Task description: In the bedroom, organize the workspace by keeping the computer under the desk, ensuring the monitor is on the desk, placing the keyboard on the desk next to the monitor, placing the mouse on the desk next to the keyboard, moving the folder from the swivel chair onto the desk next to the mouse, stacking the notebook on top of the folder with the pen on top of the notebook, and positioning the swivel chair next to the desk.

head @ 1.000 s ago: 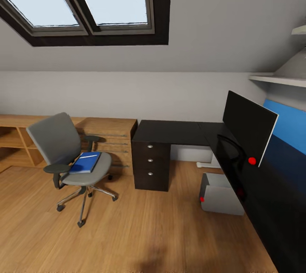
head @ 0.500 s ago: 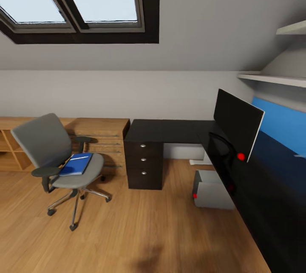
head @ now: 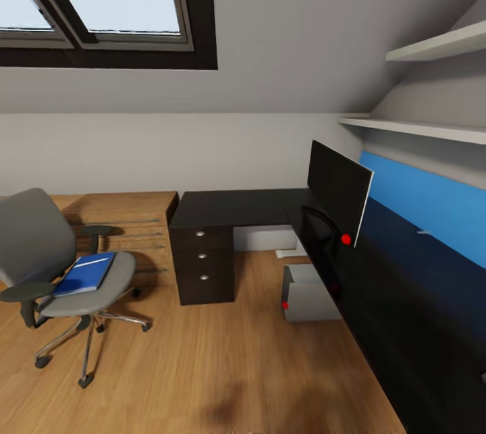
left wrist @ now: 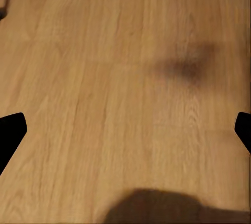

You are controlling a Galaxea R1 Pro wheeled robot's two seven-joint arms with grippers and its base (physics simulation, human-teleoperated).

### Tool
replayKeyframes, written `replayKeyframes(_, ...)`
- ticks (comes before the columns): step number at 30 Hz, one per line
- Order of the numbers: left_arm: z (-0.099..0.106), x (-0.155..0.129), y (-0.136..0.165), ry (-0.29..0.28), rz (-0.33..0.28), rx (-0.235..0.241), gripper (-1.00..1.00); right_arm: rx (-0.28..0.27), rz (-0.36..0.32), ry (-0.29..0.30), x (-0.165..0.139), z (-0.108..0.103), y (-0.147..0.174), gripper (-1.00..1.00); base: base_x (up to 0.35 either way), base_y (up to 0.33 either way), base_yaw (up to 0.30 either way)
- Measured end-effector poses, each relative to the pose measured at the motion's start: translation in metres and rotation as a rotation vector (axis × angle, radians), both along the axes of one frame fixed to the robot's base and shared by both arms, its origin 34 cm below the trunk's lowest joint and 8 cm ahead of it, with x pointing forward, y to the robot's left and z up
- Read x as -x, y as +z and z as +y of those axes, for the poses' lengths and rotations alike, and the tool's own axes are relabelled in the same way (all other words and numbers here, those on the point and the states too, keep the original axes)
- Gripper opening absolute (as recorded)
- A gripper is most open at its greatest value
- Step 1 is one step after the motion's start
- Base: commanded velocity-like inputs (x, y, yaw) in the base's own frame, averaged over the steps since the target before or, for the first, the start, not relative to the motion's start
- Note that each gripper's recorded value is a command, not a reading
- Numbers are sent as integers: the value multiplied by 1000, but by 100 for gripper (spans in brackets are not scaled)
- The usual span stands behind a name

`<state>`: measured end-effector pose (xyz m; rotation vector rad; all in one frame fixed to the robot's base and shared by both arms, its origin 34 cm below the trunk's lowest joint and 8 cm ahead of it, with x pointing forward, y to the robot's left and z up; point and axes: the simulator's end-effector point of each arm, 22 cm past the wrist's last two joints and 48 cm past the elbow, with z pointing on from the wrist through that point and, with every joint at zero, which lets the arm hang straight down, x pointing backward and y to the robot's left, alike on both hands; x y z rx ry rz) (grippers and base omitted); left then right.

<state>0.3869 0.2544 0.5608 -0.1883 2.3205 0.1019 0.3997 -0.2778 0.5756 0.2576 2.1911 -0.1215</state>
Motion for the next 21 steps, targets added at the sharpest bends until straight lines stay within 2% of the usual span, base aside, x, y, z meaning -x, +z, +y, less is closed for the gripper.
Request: replayKeyframes(21,0,9,-7,1,30,1,100,0,30,-1,8,0,-8,100,-316,0,-163)
